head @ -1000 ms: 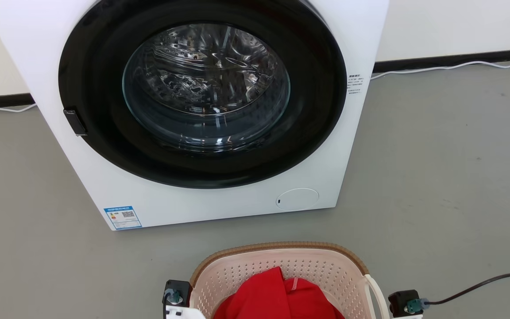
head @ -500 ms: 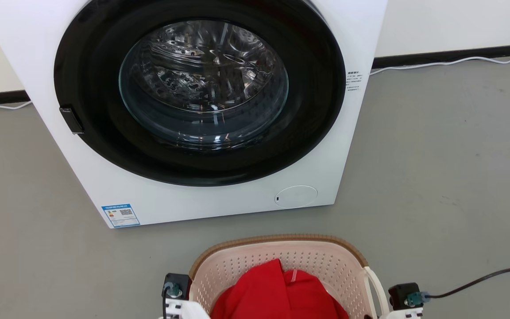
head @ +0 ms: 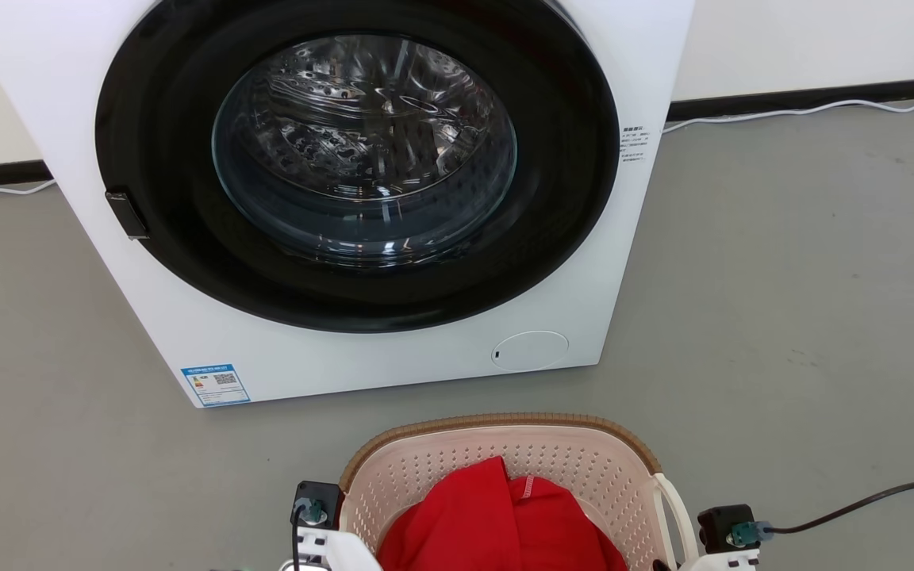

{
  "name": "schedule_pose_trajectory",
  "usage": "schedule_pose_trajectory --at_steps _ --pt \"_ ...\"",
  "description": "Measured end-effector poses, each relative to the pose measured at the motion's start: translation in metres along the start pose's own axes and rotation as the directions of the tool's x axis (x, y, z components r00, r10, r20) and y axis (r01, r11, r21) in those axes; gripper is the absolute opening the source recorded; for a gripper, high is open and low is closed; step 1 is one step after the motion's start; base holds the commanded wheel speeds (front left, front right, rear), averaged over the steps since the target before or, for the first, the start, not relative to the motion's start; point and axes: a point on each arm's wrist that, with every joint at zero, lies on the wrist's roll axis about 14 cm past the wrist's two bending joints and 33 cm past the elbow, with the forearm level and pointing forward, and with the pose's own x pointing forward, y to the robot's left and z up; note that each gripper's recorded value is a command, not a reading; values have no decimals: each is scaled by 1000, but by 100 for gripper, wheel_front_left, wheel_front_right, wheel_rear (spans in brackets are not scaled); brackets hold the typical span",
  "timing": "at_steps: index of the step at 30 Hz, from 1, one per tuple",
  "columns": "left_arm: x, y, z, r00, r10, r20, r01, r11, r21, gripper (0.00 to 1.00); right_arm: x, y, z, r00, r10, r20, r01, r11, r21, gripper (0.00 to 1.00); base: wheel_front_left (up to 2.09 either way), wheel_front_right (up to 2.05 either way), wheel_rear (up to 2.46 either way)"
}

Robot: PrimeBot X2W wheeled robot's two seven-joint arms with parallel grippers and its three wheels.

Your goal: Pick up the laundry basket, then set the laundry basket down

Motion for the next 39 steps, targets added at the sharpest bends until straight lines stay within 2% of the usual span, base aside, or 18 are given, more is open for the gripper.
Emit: schedule_pose_trajectory --at_steps 21,39 --pt "5 1 4 1000 3 2 -3 1000 2 0 3 -1 5 1000 -1 17 1 1000 4 0 0 0 0" --pt "38 24 13 999 37 -28 -37 999 1 0 37 7 21 999 31 7 -31 999 5 0 0 0 0"
